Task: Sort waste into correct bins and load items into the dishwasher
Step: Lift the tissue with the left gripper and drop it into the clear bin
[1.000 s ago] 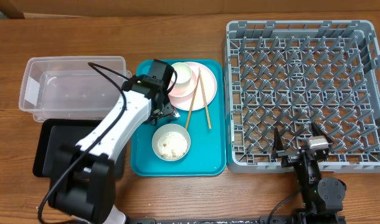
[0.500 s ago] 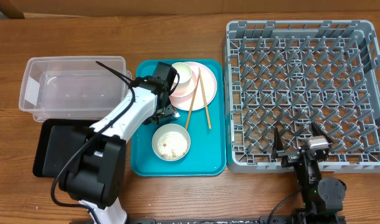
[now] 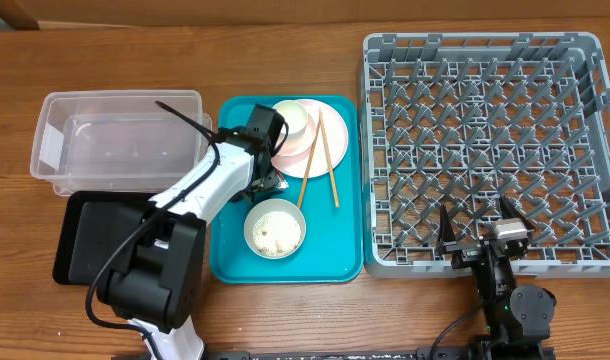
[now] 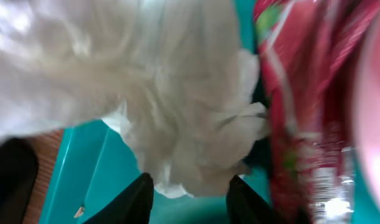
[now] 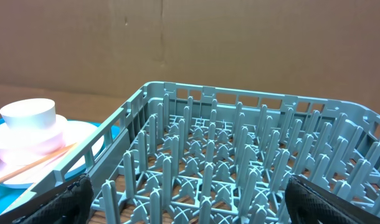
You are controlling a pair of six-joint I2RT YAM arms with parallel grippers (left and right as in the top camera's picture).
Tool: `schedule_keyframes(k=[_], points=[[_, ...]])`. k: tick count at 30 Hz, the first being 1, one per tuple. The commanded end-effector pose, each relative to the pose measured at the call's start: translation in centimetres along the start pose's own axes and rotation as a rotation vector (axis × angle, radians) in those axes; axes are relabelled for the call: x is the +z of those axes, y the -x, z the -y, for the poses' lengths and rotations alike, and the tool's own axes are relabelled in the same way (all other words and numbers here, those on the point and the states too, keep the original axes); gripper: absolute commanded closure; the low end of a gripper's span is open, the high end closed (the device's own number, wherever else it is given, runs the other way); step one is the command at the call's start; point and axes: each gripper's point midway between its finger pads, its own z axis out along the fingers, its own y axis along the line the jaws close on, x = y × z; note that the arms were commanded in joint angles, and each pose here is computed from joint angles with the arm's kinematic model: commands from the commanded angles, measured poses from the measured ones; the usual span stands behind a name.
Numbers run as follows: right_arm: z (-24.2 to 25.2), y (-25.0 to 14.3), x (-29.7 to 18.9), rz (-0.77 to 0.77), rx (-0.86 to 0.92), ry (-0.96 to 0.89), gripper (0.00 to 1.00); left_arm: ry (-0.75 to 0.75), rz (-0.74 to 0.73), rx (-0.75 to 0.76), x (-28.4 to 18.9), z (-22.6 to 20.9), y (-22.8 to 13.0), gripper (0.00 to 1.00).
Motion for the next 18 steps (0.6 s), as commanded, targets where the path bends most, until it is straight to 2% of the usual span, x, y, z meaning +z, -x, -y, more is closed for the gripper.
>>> schedule_keyframes(k=[1, 8, 12, 18], points=[[-0.15, -0.15, 0.0, 0.005, 0.002, 0.007, 0.0, 0.022, -0.014, -0.02, 0.88, -0.64, -0.57, 0.6], [-0.15, -0.16, 0.0, 0.005, 0.003, 0.007, 0.0, 0.017, -0.019, -0.019, 0.9, -0.55, -0.68, 0.61], [-0.15, -0.15, 0.0, 0.005, 0.002, 0.007, 0.0, 0.017, -0.019, -0.02, 0.9, -0.56, -0.68, 0.83], [-0.15, -0.15, 0.0, 0.005, 0.002, 0.007, 0.0, 0.017, -0.02, -0.019, 0.9, -0.57, -0.69, 0.95]])
